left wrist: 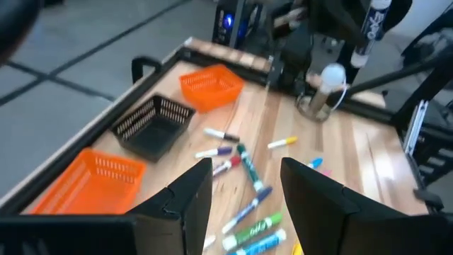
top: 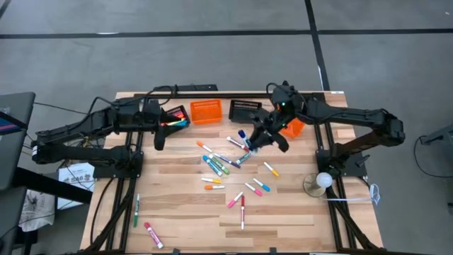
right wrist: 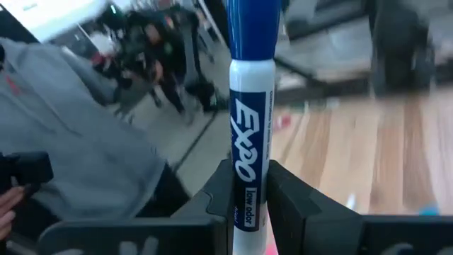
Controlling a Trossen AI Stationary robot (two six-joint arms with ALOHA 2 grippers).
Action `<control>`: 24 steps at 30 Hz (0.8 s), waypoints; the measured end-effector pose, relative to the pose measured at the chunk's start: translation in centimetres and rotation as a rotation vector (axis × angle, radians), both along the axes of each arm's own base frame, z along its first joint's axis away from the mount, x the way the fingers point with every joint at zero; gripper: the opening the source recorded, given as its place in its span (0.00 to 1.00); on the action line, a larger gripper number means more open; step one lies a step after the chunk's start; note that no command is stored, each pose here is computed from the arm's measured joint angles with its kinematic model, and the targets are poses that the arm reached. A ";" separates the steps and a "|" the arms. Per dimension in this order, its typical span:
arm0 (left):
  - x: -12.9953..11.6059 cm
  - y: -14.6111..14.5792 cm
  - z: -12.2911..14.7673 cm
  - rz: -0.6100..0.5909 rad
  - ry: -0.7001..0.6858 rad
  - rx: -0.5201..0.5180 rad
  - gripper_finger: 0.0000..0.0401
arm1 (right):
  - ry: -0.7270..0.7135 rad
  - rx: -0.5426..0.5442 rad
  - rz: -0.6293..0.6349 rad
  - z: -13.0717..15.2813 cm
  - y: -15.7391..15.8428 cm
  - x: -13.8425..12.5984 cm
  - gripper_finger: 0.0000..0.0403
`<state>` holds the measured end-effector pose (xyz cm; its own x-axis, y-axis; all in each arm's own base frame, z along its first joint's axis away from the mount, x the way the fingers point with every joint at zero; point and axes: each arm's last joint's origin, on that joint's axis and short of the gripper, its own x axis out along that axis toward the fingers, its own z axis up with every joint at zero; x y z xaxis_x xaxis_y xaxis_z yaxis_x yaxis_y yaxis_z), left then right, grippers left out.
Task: Pick & Place Markers
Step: Put the dark blue marker pen into the left orange bin
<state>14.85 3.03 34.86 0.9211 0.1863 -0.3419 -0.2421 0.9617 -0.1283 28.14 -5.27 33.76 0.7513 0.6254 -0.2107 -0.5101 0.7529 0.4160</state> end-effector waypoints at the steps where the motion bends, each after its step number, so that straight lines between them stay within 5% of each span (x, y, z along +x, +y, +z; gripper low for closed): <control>1: 0.1 0.0 0.2 -0.006 -0.024 0.004 0.42 | -0.032 0.003 -0.008 0.2 -0.1 0.4 0.11; 11: 1.2 -0.2 2.8 -0.165 -0.297 0.082 0.42 | -0.202 0.030 -0.284 -1.1 -1.9 5.3 0.11; 17: 2.9 0.2 2.3 -0.163 -0.280 0.078 0.44 | -0.222 0.058 -0.373 -2.9 -2.7 8.1 0.11; 24: 5.4 0.7 1.1 -0.173 -0.231 0.091 0.51 | -0.230 0.059 -0.334 -3.1 -2.3 11.7 0.11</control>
